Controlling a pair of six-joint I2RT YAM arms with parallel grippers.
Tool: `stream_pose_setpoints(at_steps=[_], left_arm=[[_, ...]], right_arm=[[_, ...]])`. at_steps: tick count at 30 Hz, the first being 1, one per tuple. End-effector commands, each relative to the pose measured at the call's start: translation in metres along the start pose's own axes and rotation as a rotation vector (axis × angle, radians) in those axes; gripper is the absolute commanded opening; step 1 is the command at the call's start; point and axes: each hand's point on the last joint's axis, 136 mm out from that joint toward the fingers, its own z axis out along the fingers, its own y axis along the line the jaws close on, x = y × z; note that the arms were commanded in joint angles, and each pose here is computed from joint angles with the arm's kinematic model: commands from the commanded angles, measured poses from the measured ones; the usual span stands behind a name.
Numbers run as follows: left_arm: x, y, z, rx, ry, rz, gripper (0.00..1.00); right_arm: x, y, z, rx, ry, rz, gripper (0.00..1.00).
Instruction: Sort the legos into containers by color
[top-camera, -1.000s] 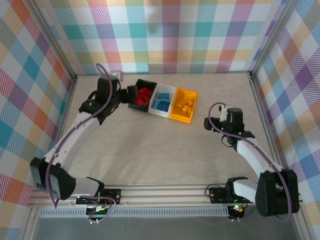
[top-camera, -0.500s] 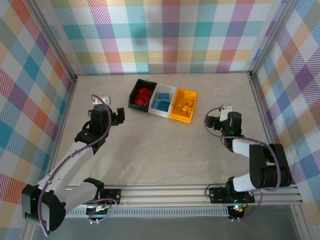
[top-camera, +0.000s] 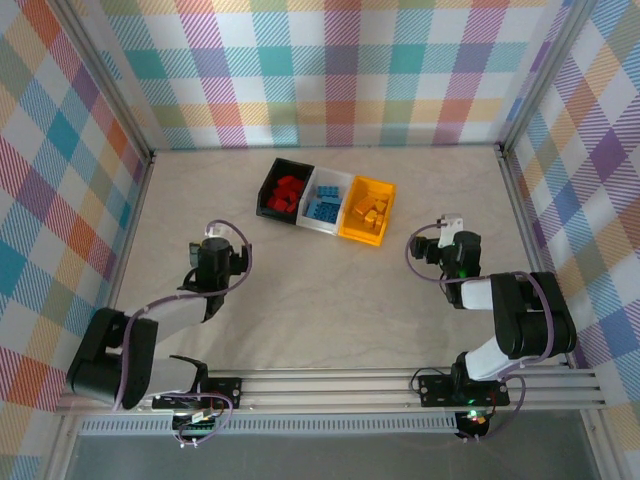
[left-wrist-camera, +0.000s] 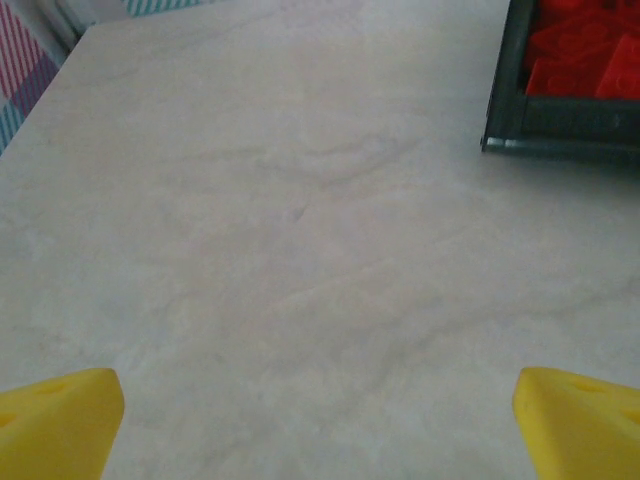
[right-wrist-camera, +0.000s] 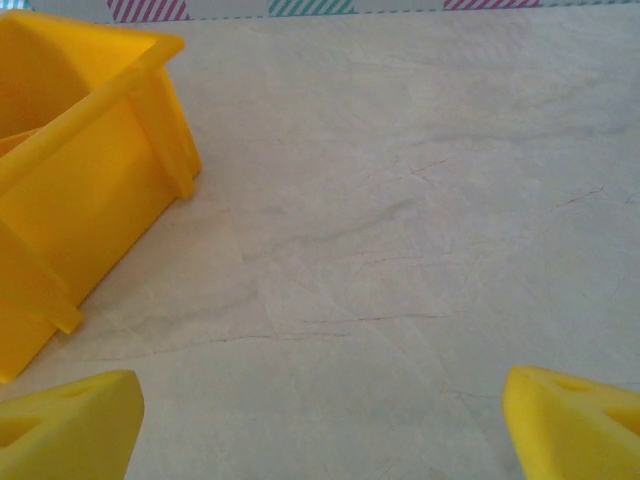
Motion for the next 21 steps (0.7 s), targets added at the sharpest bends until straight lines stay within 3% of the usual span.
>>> stream_pose_setpoints(at_steps=[1,4,11,15,21], left_arm=[[-0.033,-0.002,0.009,0.035,-0.126,-0.049,1.00],[-0.015,-0.005,0.015,0.043,-0.153,-0.052,1.00],[-0.008,0.006,0.019,0.039,-0.166,-0.120,1.00],[0.000,0.018,0.039,0.005,-0.075,-0.176,0.98],[0.002,0.024,0.042,0.008,-0.062,-0.213,1.00]], right_arm=[[-0.017,-0.001,0.002,-0.003,-0.052,-0.008,0.95],[-0.017,-0.001,0.002,-0.004,-0.051,-0.006,0.97],[-0.017,-0.001,0.003,-0.016,-0.045,0.001,1.00],[-0.017,-0.003,0.003,-0.026,-0.038,0.015,1.00],[-0.017,-0.003,0.003,-0.028,-0.038,0.016,1.00]])
